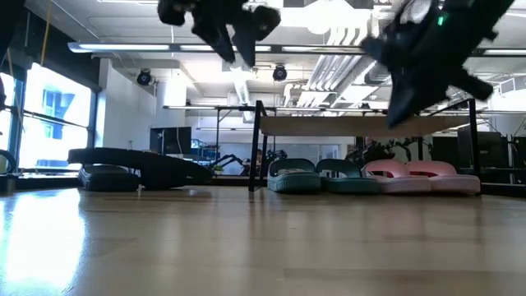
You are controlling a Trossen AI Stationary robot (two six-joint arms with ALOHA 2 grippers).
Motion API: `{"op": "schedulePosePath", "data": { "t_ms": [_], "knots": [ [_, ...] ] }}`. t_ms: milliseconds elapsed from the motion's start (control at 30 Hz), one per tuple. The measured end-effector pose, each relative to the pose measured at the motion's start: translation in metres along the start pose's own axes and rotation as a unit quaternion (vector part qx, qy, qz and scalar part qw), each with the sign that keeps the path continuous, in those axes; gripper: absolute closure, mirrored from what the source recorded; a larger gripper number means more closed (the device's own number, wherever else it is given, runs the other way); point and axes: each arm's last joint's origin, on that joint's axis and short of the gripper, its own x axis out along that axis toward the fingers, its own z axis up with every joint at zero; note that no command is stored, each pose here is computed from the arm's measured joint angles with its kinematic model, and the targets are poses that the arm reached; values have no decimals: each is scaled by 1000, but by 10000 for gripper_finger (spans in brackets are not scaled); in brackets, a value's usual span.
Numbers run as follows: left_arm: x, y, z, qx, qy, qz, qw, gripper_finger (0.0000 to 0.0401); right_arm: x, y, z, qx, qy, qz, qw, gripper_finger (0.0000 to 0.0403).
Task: Pick and place slides into the shelf
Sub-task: Put the right black slide on the shelf
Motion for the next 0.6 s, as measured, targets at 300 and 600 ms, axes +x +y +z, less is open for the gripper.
{"op": "schedulePosePath", "data": {
  "t_ms": [300,600],
  "knots": [
    [-6,25,-55,-153,141,54,977,249,-53,-7,12,-42,-45,108,992,403],
    [-13,46,-98,-271,211,124,931,249,-54,-37,4,-19,-51,163,985,403]
  ]
}}
